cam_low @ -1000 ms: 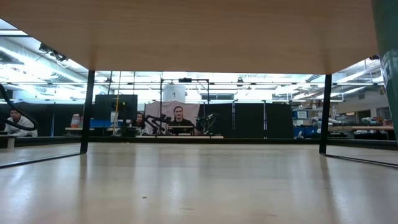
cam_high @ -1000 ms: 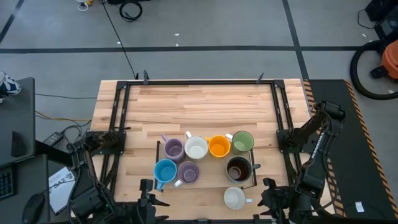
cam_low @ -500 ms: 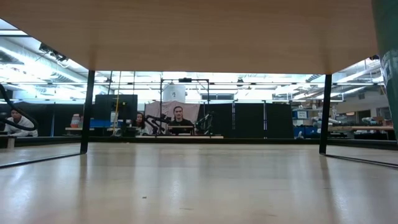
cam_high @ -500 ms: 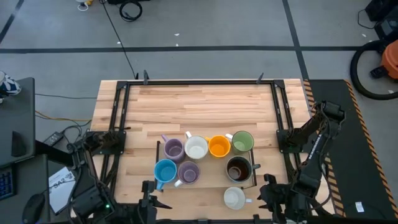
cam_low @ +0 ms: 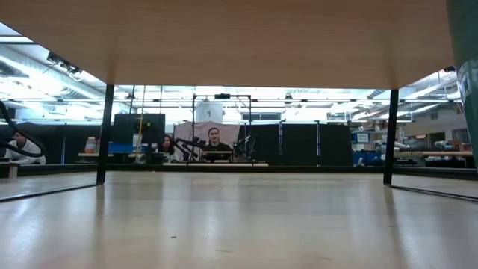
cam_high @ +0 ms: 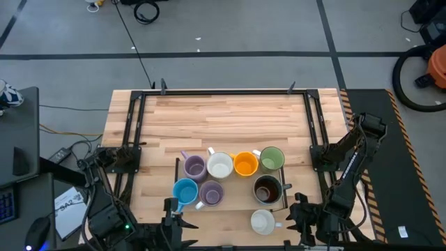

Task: Place coffee mugs
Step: Put the blue white mug on the shelf

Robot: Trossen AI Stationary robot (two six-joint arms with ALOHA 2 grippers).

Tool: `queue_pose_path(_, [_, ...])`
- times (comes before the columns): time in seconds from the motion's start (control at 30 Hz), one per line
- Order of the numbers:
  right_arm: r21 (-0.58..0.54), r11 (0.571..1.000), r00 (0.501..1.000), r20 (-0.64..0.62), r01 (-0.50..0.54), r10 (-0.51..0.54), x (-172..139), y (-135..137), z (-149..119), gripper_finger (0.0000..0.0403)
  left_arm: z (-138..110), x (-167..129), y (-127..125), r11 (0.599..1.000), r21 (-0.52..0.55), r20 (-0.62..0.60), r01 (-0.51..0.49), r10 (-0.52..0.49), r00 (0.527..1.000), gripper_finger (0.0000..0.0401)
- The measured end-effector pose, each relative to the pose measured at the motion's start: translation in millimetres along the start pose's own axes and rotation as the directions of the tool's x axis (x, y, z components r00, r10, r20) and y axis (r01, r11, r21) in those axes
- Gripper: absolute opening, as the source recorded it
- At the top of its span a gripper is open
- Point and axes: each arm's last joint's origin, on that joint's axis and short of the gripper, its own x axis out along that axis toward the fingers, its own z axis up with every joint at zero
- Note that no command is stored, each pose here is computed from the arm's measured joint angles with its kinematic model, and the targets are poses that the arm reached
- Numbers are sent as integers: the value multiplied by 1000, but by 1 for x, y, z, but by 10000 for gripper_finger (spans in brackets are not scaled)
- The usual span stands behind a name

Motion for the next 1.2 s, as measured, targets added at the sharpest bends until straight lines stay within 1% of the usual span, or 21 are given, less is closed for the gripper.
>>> queue_pose_path(0.3, [10,1000,1000,24,-1,1,4,-2,0,155,1,0,-1,1000,-5,7,6,-6,1000,156])
queue_pose_path(0.4, [0,1000,999,39,-8,8,12,1,0,155,1,0,-1,1000,-9,9,8,-8,1000,156])
queue_pose_path(0.53, [-15,1000,999,21,-24,25,26,4,-5,155,1,0,-1,1000,-9,10,7,-7,1000,156])
queue_pose_path(0.8, [8,998,996,53,-69,69,44,12,-10,155,1,0,-1,1000,-9,9,7,-7,1000,156])
queue_pose_path(1.1, [52,992,988,111,-115,109,55,17,-5,155,1,0,-1,1000,-11,9,8,-7,1000,156])
queue_pose_path(1.2, [64,991,987,118,-116,108,56,17,-2,155,1,0,-1,1000,-11,9,8,-7,1000,156])
